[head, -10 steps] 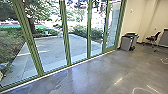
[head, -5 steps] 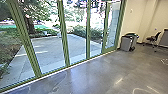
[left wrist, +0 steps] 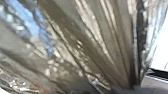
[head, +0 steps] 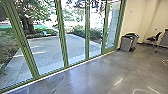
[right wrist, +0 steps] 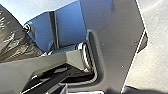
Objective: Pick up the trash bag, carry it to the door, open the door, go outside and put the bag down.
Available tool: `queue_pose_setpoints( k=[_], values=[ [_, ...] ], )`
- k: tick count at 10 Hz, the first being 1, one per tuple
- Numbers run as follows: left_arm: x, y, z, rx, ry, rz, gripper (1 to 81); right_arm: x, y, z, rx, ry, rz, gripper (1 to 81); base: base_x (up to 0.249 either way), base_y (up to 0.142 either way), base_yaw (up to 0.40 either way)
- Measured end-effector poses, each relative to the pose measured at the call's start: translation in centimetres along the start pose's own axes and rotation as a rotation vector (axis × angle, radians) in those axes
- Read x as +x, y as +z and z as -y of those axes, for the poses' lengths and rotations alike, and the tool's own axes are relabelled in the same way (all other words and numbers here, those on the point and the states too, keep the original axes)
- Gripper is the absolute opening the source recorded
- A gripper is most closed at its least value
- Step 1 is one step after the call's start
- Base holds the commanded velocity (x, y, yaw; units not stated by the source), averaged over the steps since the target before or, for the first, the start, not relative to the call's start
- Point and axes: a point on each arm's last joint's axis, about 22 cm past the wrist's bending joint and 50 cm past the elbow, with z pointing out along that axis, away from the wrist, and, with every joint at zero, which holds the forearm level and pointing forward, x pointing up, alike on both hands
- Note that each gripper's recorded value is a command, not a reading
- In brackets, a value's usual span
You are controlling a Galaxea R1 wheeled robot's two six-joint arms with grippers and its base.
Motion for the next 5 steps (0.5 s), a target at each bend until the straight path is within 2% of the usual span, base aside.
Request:
queue_pose_setpoints(
  k=[5],
  values=[
    [-0.03, -0.05, 0.19, 0.002, 0.0, 0.0, 1.0, -0.06, 0.02, 0.08, 0.001, 0.0, 0.0, 81.1, 0.133, 0.0, 0.0]
  ],
)
